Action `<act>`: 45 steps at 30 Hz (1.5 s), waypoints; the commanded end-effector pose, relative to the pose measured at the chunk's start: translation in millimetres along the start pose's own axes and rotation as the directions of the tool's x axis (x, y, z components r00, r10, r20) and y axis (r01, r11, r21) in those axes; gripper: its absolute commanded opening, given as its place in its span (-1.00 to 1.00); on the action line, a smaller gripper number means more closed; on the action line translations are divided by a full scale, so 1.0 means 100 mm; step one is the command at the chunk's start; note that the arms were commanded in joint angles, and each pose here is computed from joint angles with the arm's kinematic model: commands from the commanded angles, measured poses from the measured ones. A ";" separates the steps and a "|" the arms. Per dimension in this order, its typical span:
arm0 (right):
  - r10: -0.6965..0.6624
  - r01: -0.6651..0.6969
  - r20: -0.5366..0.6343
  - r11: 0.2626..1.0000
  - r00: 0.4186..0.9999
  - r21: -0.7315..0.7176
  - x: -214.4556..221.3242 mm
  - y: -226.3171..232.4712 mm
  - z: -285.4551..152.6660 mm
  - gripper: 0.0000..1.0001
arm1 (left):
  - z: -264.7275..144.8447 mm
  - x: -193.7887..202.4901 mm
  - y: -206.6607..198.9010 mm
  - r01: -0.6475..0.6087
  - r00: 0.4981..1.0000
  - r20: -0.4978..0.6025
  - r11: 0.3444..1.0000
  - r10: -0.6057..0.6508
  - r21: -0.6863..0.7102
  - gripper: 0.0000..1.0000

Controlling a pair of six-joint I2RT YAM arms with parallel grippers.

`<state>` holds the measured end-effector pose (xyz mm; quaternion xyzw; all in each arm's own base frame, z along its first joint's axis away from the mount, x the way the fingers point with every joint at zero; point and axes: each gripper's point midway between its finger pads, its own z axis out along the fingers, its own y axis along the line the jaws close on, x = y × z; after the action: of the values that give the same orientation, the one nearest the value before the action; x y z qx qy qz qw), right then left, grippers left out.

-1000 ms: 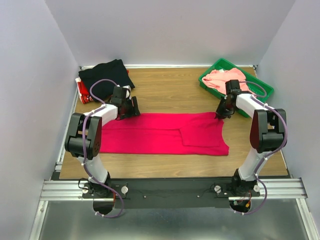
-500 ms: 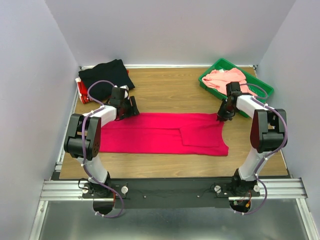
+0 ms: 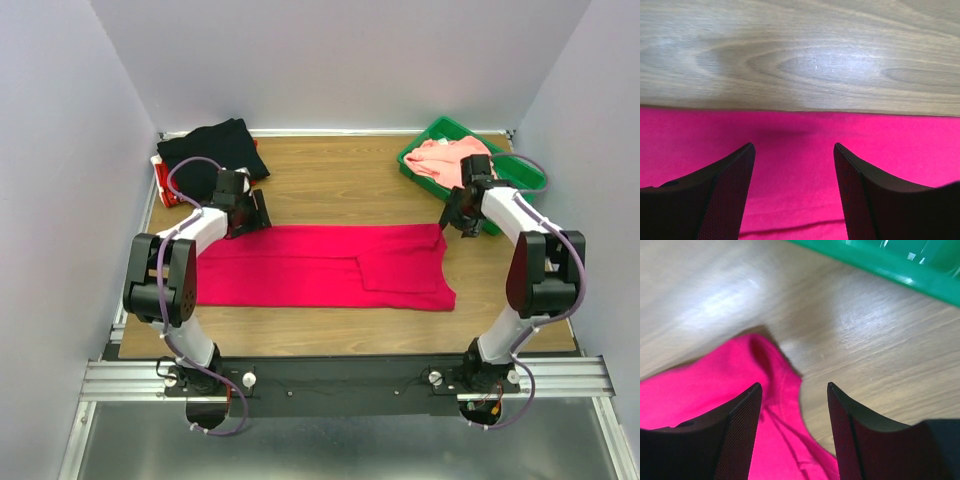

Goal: Fold and stack the t-shirts
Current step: Fold the tshirt

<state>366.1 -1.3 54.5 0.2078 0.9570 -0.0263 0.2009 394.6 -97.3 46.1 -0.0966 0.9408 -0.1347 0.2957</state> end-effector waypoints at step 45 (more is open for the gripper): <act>-0.266 0.250 0.042 0.826 0.963 -0.506 -0.39 3.08 1.16 0.47 | -0.59 1.03 0.30 0.031 0.985 -0.169 0.997 -0.042 -0.066 0.43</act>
<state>582.0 242.2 40.2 0.0179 0.9311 0.2116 0.2966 294.5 -93.9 31.7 -0.1012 0.9560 -0.1419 0.2361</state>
